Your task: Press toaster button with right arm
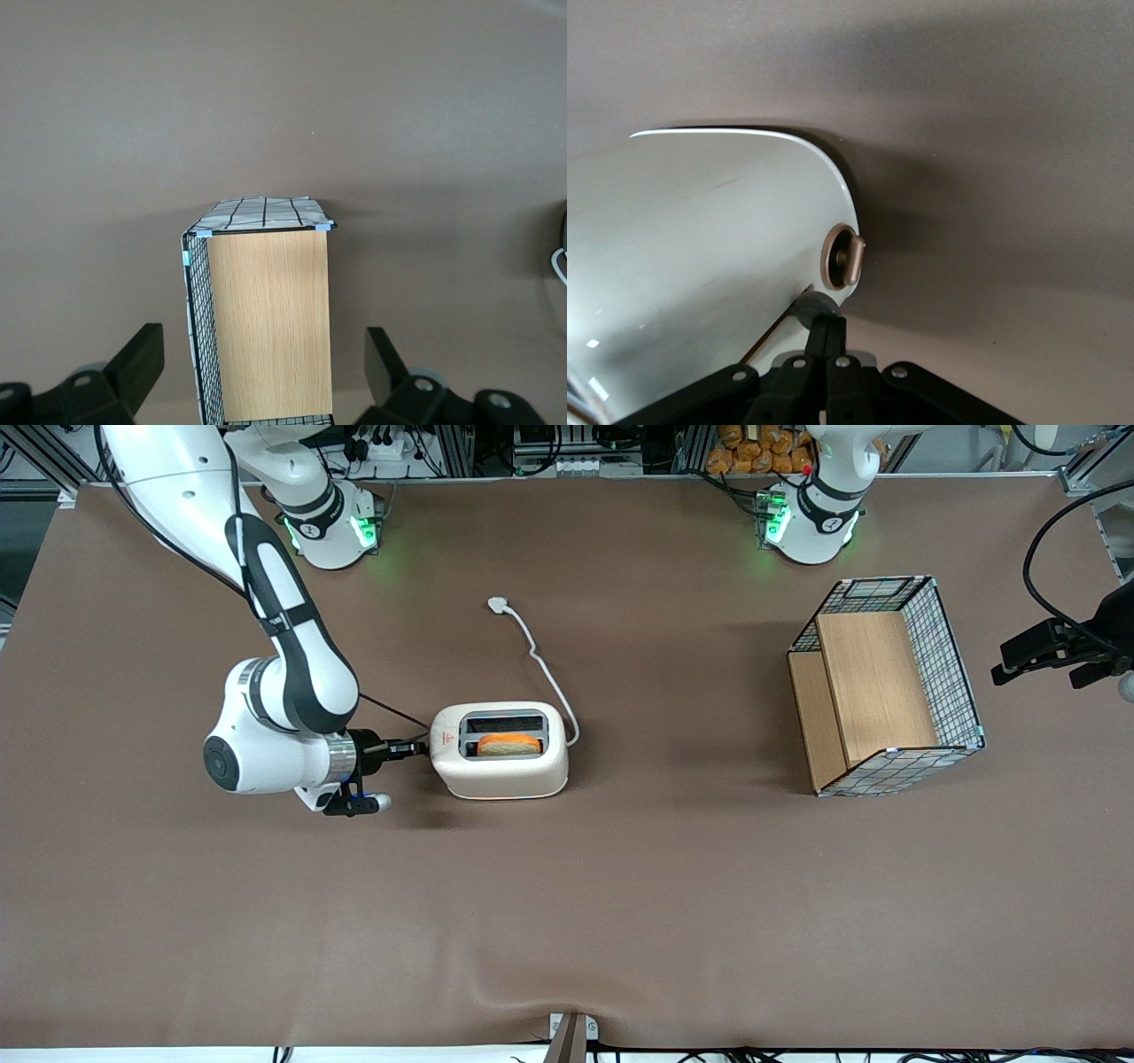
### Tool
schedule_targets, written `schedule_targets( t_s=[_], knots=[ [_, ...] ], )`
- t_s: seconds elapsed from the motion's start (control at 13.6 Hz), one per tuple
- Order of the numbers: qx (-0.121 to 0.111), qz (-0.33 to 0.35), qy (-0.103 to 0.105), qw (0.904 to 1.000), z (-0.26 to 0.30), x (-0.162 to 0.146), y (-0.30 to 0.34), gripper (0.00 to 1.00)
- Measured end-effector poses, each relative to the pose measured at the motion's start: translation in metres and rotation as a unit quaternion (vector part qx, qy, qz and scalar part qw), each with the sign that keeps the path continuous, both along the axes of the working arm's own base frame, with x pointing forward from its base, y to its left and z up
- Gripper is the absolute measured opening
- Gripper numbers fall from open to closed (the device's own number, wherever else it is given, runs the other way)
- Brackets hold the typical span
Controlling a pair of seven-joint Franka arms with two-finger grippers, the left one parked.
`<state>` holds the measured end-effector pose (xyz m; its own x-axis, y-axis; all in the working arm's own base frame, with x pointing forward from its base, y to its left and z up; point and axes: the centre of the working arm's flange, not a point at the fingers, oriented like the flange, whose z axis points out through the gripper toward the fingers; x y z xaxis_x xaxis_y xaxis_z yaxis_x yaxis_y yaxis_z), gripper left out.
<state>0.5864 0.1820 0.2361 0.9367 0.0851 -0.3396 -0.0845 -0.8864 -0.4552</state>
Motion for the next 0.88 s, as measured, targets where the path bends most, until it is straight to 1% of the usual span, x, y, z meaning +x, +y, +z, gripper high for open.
schedule_targets(
  t_s=[0.44, 0.59, 0.73, 0.81, 0.88],
  knots=[
    [0.005, 0.001, -0.002, 1.0, 0.002, 0.001, -0.001, 0.01],
    [0.01, 0.004, -0.005, 0.9999, 0.018, 0.003, -0.003, 0.01],
    [0.008, 0.006, -0.012, 0.9999, 0.047, 0.006, -0.019, 0.01],
    [0.003, 0.007, -0.016, 0.9998, 0.063, 0.008, -0.034, 0.07],
    [-0.004, 0.006, -0.021, 0.9998, 0.079, 0.009, -0.05, 0.18]
  ],
)
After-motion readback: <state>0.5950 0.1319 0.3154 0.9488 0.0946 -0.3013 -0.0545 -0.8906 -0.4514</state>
